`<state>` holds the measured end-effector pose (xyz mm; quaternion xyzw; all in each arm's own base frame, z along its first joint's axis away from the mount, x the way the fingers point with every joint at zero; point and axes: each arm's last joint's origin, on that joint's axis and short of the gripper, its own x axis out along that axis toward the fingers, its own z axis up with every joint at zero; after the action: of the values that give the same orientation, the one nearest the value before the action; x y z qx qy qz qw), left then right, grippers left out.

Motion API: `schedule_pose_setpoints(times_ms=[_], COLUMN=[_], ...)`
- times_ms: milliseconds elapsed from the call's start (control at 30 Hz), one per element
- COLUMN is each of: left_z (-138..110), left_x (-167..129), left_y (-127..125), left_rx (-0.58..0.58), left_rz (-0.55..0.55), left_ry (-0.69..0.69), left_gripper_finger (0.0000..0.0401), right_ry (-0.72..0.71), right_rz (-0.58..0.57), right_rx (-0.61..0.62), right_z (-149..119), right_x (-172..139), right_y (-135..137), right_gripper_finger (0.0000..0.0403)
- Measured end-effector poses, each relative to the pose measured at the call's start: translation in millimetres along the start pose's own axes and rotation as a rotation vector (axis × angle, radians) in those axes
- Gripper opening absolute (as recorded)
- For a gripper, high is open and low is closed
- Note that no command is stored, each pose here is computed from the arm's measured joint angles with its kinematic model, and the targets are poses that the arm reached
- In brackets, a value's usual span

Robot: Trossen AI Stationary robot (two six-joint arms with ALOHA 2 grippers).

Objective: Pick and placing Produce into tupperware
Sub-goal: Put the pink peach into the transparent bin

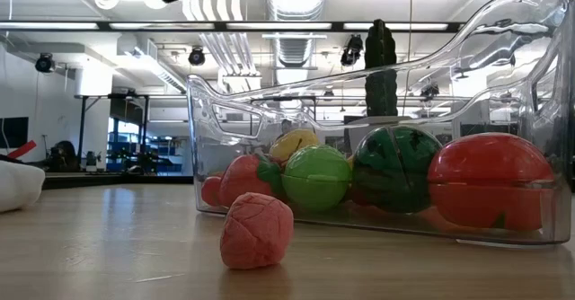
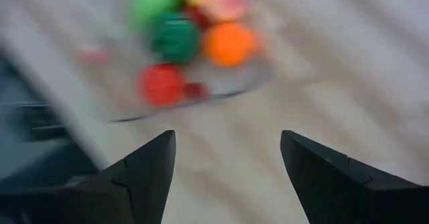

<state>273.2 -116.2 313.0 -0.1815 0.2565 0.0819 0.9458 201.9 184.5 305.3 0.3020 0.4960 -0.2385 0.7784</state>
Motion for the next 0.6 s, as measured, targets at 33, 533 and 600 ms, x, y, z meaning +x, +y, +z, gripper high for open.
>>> schedule_pose_setpoints(times_ms=[33,533,600], left_z=[-1,-29,-35], left_x=[-6,-45,-45], left_y=[4,37,39], left_rx=[0.015,0.259,0.275], left_rz=[0.028,0.203,0.199], left_ry=[0.013,0.199,0.214], left_gripper_finger=[0.0249,0.0249,0.0249], right_ry=[-0.004,0.084,0.087], right_rz=[0.064,0.244,0.245], right_rx=[0.03,0.427,0.471], right_z=[-3,-53,-54], right_x=[-2,39,46], right_y=[6,115,133], right_gripper_finger=[0.0261,0.0225,0.0222])
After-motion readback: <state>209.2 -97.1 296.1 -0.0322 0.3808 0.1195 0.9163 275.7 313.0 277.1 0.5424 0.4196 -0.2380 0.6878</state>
